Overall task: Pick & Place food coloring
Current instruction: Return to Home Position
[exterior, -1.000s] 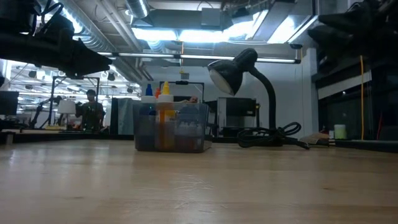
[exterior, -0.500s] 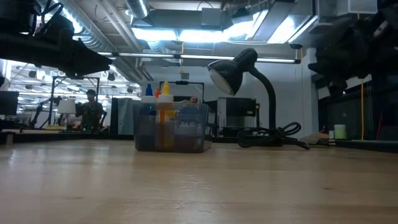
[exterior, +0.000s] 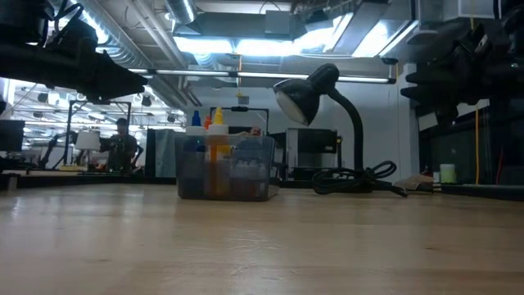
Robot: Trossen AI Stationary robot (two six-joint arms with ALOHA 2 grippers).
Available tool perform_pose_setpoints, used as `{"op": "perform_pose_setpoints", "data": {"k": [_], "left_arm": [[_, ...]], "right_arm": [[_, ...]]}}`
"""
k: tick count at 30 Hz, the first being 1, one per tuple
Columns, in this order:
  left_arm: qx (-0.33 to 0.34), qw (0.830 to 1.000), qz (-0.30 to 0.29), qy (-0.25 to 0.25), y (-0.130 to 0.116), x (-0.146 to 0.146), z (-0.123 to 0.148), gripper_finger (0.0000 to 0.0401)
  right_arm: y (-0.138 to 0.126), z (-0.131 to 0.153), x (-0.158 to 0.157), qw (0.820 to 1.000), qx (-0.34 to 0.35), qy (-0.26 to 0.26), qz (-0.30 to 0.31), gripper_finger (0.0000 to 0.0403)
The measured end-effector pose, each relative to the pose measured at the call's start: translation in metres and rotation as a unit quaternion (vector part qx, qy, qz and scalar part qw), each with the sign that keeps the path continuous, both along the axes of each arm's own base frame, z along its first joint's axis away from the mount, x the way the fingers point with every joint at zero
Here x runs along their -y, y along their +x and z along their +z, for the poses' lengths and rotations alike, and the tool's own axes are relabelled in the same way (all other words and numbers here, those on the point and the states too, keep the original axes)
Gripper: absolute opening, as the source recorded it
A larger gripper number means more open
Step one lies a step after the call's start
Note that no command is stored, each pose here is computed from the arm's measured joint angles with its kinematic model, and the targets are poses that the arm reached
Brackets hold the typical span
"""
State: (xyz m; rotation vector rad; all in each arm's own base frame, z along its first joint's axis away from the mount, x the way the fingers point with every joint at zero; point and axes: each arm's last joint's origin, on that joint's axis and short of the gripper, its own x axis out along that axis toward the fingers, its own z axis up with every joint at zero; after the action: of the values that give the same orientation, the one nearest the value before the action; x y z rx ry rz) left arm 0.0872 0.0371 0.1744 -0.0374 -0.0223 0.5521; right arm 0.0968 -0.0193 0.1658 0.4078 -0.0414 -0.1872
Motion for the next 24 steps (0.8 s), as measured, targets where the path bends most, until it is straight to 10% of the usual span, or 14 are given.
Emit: {"op": "perform_pose_setpoints", "data": {"k": [24], "left_arm": [[0.0,1.0,0.0,0.0,0.0,0.0,0.0,0.0212]], "right_arm": [[-0.0004,0.0007,-0.0002,1.0,0.004,0.002,0.001,0.0143]]}}
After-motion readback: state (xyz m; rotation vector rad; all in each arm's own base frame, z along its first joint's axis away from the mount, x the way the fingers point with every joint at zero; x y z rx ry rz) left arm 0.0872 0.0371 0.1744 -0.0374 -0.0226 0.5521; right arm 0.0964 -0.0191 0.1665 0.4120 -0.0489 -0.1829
